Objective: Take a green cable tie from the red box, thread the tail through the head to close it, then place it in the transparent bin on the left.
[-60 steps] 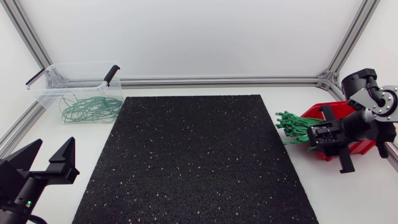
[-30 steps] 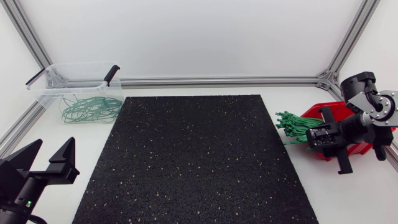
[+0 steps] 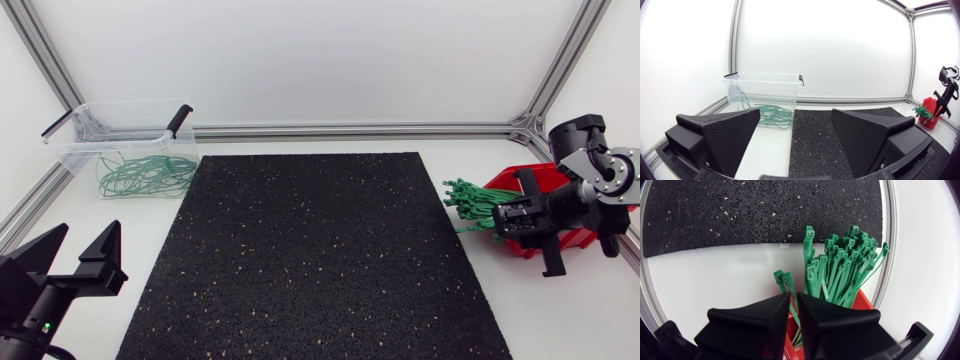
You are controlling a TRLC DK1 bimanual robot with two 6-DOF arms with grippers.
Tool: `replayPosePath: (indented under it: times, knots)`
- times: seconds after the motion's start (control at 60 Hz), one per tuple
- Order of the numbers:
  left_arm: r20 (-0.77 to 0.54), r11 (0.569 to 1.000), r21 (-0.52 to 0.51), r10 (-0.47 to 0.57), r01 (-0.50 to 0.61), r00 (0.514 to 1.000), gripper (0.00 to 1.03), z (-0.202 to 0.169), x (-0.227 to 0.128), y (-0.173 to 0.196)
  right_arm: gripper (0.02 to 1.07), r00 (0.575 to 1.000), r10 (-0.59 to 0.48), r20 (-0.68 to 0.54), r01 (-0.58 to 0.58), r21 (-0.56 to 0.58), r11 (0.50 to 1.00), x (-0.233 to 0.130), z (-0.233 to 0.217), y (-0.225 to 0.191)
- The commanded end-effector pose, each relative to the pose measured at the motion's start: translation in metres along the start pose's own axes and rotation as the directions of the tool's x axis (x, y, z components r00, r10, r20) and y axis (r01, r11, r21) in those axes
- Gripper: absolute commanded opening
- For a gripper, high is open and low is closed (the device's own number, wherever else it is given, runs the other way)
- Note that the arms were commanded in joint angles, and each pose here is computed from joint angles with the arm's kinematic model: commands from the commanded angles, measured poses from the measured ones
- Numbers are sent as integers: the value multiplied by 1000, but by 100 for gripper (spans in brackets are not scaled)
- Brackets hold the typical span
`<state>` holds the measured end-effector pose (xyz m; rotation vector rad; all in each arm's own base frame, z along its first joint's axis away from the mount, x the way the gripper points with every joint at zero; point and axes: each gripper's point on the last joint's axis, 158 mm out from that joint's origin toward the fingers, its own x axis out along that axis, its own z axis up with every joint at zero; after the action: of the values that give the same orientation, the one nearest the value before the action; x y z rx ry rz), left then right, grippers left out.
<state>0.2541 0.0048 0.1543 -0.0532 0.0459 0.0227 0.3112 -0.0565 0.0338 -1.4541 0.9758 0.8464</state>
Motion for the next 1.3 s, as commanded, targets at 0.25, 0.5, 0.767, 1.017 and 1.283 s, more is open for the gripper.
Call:
replayPosePath:
  times: [0.25,0.5,0.767,1.017,1.283]
  knots:
    - [-53,1000,-19,9,-10,999,99,-23,1,2,8,1000,5,-15,-5,0,1000,6,-1,12]
    - [-53,1000,-19,10,-11,999,99,-23,1,3,8,999,-43,-17,43,2,999,-5,-2,4]
    - [-53,1000,-19,10,-11,999,99,-23,1,3,8,997,-81,-7,81,5,997,-20,0,-2]
    - [-55,1000,-19,9,-10,998,99,-23,1,2,8,998,-63,-1,63,3,998,-22,1,2]
    - [-55,1000,-19,10,-11,998,99,-23,1,3,8,999,33,-9,-33,-20,999,-10,2,36]
